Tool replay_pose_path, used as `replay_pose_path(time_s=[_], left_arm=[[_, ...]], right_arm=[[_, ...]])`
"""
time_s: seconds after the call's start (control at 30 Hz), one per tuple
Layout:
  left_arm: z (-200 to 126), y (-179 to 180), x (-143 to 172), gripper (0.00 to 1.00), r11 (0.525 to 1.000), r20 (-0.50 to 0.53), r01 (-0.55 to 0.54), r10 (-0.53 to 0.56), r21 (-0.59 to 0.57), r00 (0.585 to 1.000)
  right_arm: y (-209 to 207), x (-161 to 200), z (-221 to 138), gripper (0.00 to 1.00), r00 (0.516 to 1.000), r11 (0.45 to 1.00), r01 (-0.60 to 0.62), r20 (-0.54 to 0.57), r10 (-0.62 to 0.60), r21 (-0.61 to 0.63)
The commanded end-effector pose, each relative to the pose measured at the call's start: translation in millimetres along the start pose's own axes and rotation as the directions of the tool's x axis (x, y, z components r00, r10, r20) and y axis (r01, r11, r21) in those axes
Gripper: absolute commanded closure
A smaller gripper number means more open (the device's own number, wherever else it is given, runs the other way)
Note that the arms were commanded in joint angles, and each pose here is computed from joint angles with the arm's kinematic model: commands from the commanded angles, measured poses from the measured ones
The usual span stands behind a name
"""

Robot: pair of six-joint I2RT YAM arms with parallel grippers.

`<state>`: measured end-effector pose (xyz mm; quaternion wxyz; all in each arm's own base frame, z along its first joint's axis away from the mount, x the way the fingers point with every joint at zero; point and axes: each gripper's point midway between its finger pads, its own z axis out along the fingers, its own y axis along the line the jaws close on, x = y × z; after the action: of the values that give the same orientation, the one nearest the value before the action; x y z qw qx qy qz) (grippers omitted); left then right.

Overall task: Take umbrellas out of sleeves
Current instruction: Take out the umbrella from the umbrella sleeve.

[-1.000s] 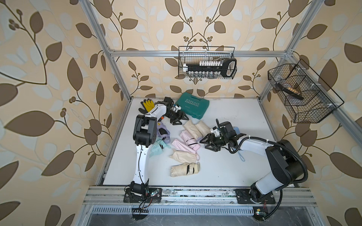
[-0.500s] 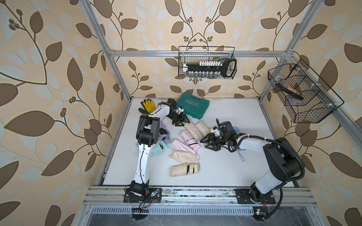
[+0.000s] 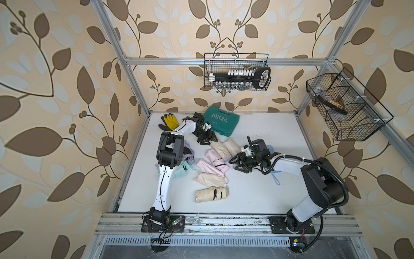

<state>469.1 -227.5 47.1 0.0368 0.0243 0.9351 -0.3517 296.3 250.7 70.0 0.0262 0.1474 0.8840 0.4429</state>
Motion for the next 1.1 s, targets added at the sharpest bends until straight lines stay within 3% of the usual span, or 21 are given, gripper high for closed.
replay_pose_path(time_s=[0.0, 0.2, 0.37, 0.57, 0.77, 1.07], left_arm=[[-7, -17, 0, 0.34, 0.997, 0.028, -0.07, 0.069, 0.023, 0.997], [-2, -16, 8, 0.4, 0.997, 0.007, -0.071, 0.07, 0.02, 0.997], [2, -10, 19, 0.59, 0.998, -0.014, -0.058, 0.058, 0.008, 0.998], [2, -5, 32, 0.68, 0.999, -0.03, -0.039, 0.039, 0.007, 0.999], [4, -8, 38, 0.85, 0.999, -0.04, -0.008, 0.009, 0.033, 0.999], [8, -3, 42, 0.9, 0.999, -0.057, 0.02, -0.018, 0.033, 0.998]], right_arm=[[1, -1, 0, 0.35, 1.0, 1.0, 0.01, 0.002, -0.01, 0.005], [1, -5, 2, 0.36, 1.0, 1.0, 0.014, 0.002, -0.014, 0.009], [-2, -12, 3, 0.36, 1.0, 1.0, 0.015, 0.007, -0.015, 0.015], [-2, -20, 9, 0.36, 1.0, 1.0, 0.015, 0.005, -0.015, 0.011], [-5, -23, 10, 0.36, 1.0, 1.0, 0.019, 0.01, -0.019, 0.018], [-15, -37, 6, 0.43, 0.999, 1.0, 0.008, 0.049, -0.008, -0.003]])
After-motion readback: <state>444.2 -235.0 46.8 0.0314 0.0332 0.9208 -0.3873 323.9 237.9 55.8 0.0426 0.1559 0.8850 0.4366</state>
